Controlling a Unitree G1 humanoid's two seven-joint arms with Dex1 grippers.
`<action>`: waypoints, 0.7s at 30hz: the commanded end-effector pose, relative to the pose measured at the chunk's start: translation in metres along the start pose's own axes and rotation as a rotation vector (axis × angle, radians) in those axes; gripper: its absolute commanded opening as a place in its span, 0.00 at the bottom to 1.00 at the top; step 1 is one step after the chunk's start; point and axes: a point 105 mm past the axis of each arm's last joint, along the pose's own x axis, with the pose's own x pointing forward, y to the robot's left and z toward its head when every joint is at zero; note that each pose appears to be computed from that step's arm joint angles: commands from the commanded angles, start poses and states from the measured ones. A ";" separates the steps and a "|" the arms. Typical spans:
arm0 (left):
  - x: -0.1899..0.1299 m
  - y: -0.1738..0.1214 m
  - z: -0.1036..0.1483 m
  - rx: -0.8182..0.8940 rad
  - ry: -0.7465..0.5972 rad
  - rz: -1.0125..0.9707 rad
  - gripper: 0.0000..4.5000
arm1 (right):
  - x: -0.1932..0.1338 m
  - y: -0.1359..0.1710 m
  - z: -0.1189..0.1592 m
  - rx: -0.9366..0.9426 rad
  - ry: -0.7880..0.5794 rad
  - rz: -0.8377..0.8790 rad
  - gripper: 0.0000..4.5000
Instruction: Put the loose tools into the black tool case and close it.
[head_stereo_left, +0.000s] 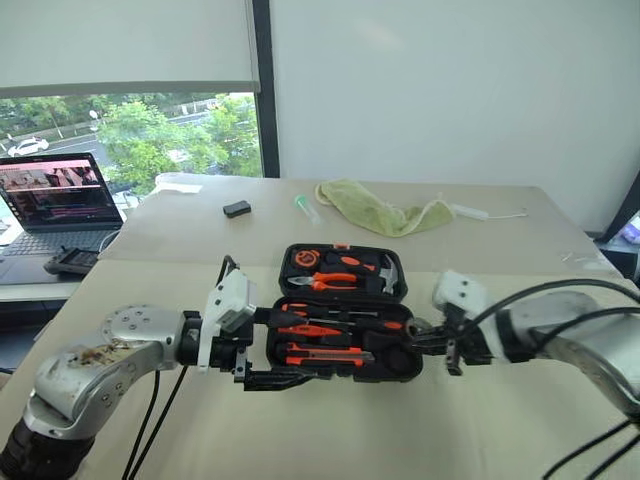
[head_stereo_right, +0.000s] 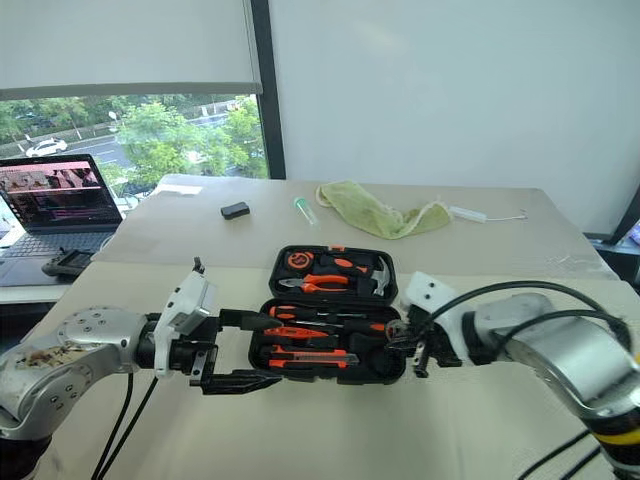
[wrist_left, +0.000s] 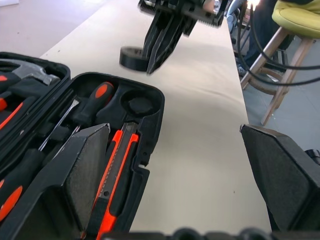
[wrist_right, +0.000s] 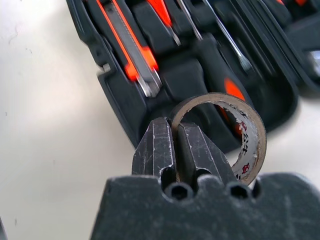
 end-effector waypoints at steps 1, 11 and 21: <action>0.000 0.000 0.006 0.036 -0.006 0.003 1.00 | 0.009 -0.003 -0.006 -0.024 0.055 -0.002 0.02; -0.004 -0.004 0.006 0.034 -0.001 0.033 1.00 | 0.025 0.013 -0.012 -0.050 0.104 0.085 0.02; -0.004 -0.001 0.007 0.027 0.002 0.045 1.00 | 0.007 0.009 0.003 -0.029 0.019 0.050 0.27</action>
